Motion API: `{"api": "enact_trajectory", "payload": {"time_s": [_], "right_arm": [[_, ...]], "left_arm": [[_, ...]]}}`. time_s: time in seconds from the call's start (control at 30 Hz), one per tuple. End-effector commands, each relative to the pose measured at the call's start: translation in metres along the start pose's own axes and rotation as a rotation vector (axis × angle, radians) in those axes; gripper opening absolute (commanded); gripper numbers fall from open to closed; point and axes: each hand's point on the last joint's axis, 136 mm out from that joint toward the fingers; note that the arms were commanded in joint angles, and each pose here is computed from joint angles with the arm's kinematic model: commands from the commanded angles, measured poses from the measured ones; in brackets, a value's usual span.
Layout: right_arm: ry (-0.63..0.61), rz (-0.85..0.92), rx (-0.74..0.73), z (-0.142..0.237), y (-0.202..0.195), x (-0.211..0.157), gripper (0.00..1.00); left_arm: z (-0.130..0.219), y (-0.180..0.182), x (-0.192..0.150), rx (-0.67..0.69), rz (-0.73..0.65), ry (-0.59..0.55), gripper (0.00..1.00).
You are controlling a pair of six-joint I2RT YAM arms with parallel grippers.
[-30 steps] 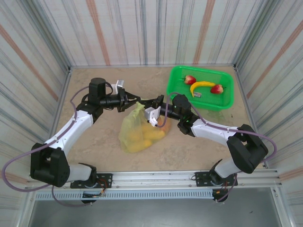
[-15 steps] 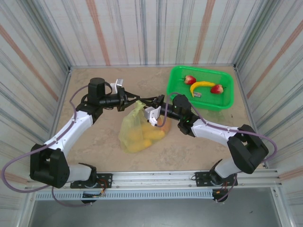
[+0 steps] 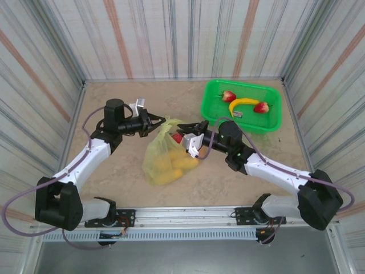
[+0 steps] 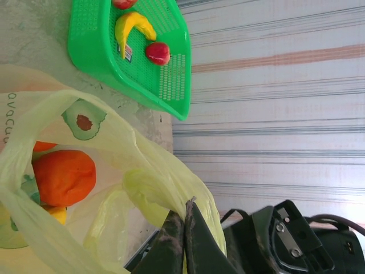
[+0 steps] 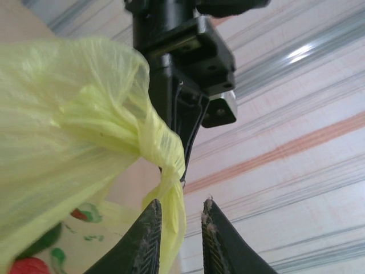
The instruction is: Place the fake fruits into the plastic bag and tie a complex knot
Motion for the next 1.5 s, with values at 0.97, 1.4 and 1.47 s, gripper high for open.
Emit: {"api": "enact_trajectory", "payload": {"time_s": [0.97,1.4,1.47], "right_arm": [[0.017,-1.080,0.009,-0.038,0.055,0.020,0.47],[-0.006,-1.085,0.033,-0.062,0.057,0.027,0.51],[0.005,-1.087,0.015,-0.064,0.057,0.023,0.47]], "left_arm": [[0.009,-0.006,-0.002,-0.015,-0.030,-0.070,0.00],[0.009,-0.007,-0.003,-0.009,-0.039,-0.078,0.00],[0.009,-0.008,-0.004,-0.012,-0.041,-0.076,0.00]]}}
Point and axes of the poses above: each hand's point on the last joint's axis, 136 mm out from that joint toward the fingers, its own z axis back along the fingers, its own y axis along the line the jaws close on, x = y × z, and after that the axes turned 13 degrees about -z, right-handed
